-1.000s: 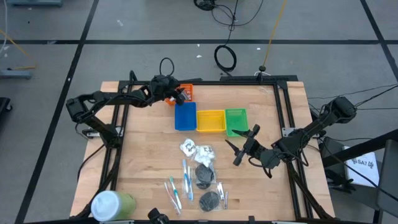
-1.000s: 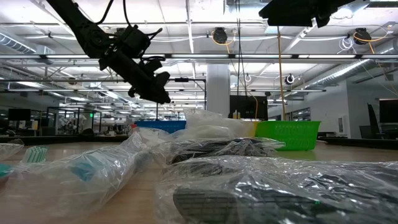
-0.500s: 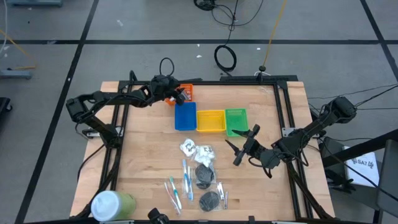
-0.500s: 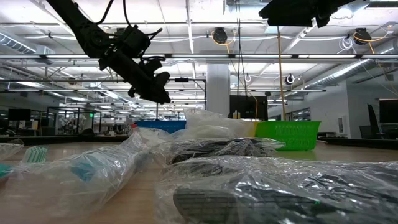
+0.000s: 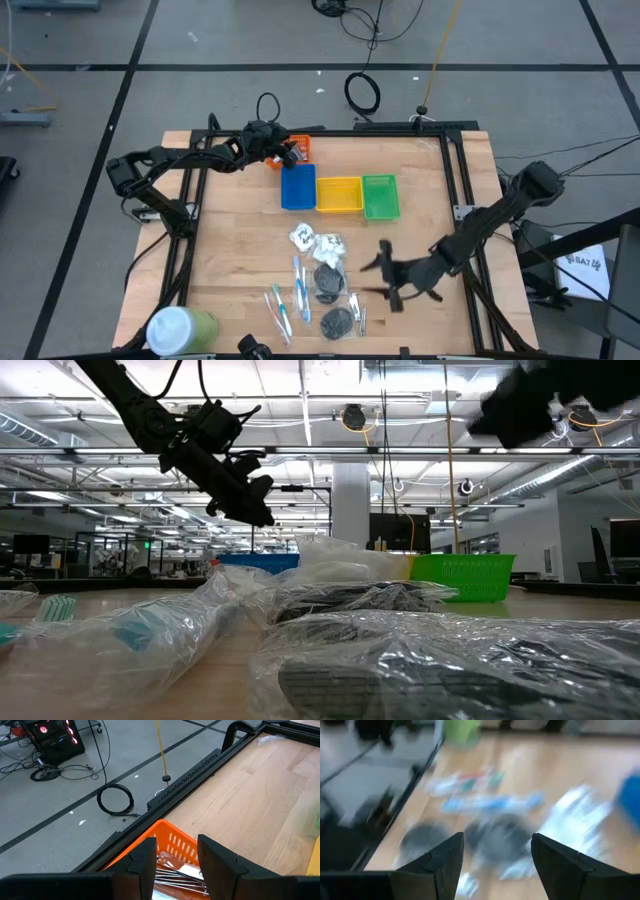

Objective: Pick & Place Travel size toiletries
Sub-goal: Put the bottom nail cutter into the orange basket

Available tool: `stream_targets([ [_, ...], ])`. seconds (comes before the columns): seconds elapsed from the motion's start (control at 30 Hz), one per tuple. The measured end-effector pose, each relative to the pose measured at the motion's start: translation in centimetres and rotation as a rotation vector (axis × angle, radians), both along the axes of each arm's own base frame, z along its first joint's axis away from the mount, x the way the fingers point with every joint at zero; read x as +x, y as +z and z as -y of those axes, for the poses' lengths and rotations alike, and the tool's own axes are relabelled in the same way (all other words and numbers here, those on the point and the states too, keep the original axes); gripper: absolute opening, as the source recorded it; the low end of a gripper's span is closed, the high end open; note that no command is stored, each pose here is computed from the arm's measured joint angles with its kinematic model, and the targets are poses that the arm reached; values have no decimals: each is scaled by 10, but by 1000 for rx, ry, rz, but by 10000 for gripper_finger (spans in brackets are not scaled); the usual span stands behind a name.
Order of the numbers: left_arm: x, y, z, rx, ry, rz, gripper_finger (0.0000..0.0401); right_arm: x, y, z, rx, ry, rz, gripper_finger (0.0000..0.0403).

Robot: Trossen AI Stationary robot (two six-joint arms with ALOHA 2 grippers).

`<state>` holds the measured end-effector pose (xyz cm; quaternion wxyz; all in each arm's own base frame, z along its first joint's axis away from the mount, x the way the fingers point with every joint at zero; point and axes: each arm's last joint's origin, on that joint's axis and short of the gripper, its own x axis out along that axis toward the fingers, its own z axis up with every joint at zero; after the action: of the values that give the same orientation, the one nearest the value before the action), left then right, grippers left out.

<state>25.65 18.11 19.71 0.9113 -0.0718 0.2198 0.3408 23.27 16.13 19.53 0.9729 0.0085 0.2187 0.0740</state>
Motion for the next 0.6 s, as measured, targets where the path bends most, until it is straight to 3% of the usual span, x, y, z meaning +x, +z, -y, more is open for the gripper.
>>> stream_targets([
  [0.23, 0, 0, 0, 0, 0, 0, 141, 9, -42, -35, 95, 147, -234, 220],
  [0.47, 0, 0, 0, 0, -1, 0, 141, 24, -62, -60, -89, 289, -344, 220],
  [0.6, 0, 0, 0, 0, -1, 0, 141, 29, -70, -66, -138, 319, -347, 220],
])
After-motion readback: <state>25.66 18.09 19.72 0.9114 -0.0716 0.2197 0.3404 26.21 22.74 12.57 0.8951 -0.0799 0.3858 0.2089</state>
